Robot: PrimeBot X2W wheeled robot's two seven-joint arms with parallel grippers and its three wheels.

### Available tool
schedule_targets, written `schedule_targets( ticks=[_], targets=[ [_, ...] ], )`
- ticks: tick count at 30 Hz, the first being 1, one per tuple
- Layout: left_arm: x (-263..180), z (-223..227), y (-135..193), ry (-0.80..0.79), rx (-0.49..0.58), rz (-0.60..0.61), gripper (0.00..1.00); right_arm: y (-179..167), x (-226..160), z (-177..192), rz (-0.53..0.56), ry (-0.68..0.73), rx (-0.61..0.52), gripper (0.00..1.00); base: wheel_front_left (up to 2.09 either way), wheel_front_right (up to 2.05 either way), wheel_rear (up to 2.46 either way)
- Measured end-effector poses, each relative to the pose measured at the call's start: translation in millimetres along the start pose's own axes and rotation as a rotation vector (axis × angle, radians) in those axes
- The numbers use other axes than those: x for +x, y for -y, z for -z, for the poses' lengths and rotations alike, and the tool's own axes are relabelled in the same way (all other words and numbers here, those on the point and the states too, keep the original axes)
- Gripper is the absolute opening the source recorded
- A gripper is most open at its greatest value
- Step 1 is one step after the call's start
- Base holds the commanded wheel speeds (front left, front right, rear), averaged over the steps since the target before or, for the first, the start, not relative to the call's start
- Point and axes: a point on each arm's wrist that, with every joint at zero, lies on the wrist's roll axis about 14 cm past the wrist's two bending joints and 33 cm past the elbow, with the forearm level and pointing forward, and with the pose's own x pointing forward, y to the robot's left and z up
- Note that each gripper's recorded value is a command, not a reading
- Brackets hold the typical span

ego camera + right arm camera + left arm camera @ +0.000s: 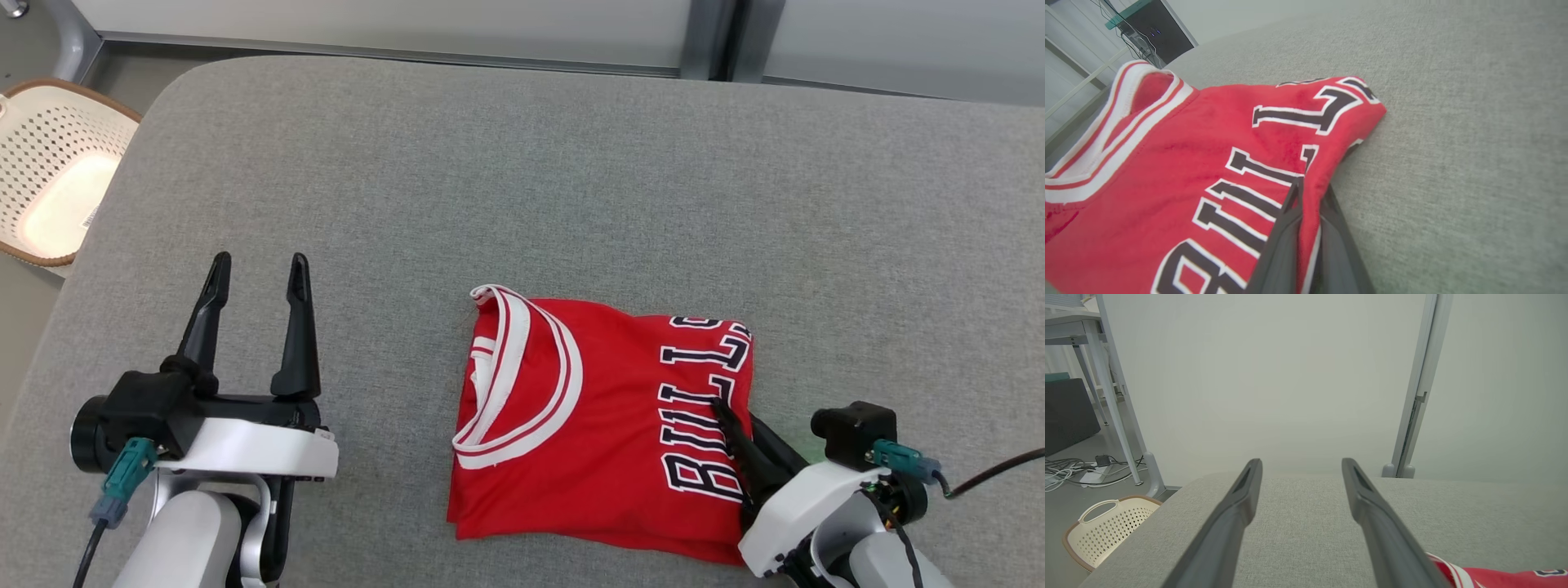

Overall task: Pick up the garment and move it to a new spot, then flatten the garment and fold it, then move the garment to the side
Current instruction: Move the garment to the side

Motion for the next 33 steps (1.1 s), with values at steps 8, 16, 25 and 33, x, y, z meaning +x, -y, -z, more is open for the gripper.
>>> schedule_targets(
  ticks=[8, 16, 25, 33],
  targets=[
    [12, -9, 20, 0.044, 0.014, 0.072, 1.0, 36, -25, -25, 0.073, 0.085, -0.116, 0.0, 0.0, 0.0, 0.0],
    [30, 1, 82, 0.047, 0.03, 0.276, 1.0, 92, -81, -46, 0.245, 0.128, -0.195, 0.0, 0.0, 0.0, 0.0],
    [43, 4, 181, 0.058, -0.015, 0.56, 1.0, 157, -163, -79, 0.492, 0.187, -0.268, 0.0, 0.0, 0.0, 0.0],
    [52, 24, 235, 0.024, -0.068, 0.704, 1.0, 223, -220, -117, 0.709, 0.228, -0.31, 0.0, 0.0, 0.0, 0.0]
  ],
)
